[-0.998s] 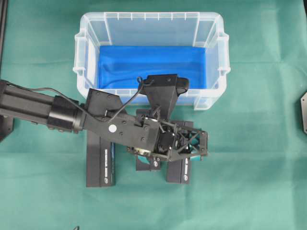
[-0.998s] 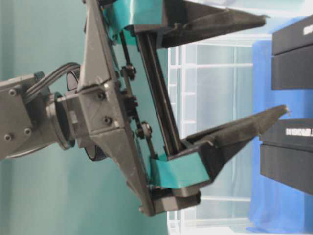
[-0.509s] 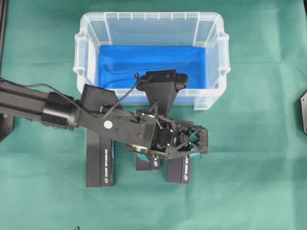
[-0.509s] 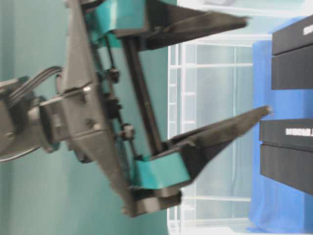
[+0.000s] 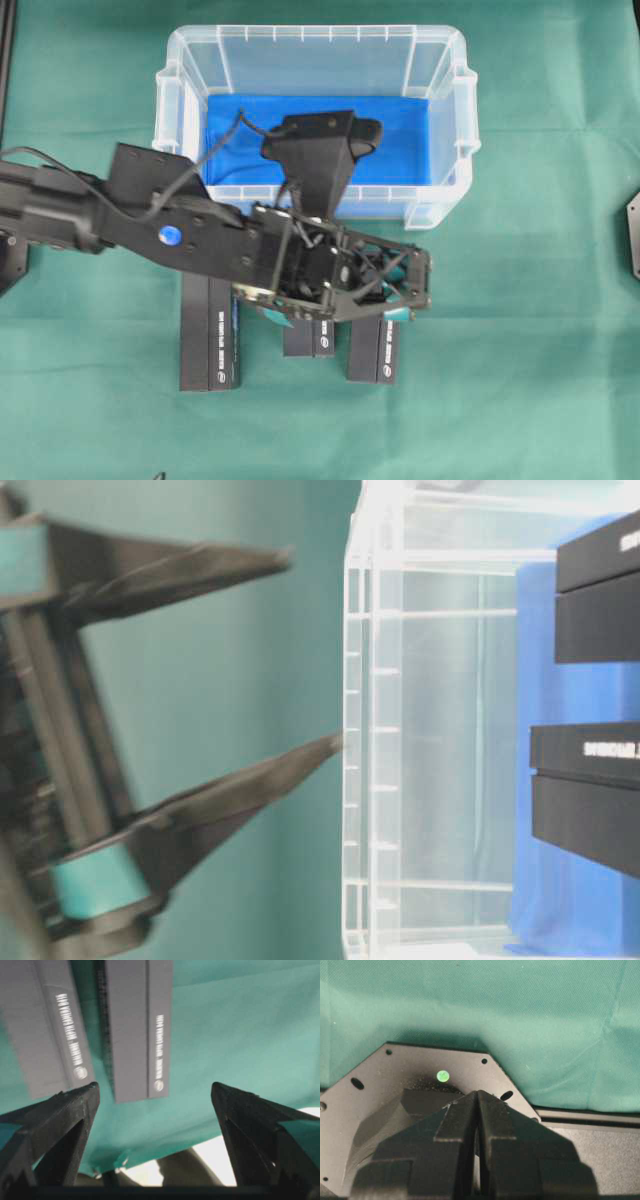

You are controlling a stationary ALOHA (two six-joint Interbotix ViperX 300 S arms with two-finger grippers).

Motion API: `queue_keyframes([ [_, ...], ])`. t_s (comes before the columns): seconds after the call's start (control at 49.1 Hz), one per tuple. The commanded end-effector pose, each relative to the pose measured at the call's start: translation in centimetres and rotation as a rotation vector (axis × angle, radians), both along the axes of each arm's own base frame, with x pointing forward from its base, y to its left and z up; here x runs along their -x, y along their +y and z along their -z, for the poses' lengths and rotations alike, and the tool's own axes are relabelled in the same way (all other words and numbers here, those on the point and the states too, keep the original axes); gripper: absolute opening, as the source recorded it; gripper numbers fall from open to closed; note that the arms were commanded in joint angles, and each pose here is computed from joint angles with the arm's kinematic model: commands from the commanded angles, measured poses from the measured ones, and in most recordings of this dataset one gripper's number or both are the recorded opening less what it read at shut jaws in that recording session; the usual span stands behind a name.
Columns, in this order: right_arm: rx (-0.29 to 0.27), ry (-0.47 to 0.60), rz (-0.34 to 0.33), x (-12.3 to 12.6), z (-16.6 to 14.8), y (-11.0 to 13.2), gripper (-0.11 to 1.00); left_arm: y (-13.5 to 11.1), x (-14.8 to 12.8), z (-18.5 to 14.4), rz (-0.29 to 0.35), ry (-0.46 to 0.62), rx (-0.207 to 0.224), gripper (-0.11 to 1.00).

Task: Take the box out of the case with the left arm.
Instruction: 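Open the left gripper and withdraw it to the left edge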

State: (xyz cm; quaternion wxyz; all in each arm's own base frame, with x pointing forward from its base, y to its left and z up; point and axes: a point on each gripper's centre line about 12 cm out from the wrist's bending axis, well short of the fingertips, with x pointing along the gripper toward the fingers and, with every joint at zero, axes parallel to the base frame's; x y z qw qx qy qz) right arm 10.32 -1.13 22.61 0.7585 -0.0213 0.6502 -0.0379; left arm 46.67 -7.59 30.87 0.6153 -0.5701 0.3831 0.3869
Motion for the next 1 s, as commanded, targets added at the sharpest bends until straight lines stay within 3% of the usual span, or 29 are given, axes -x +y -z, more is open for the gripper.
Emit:
queue_keyframes([
  [0.0, 0.0, -0.023, 0.002, -0.3, -0.8, 0.0, -0.01, 0.5, 1.1, -3.9, -0.003, -0.063, 0.001, 0.89],
  [0.428, 0.0, -0.025, 0.002, -0.3, -0.8, 0.0, -0.01, -0.2, 2.8, -4.8, 0.033, -0.054, -0.003, 0.88],
  [0.713, 0.0, -0.025, 0.002, -0.3, -0.8, 0.0, -0.01, -2.6, 8.5, -5.2, 0.066, -0.002, 0.013, 0.88],
  [0.977, 0.0, -0.025, 0.002, -0.3, -0.8, 0.0, -0.01, -4.0, 15.6, -4.7, 0.061, 0.045, 0.044, 0.88],
])
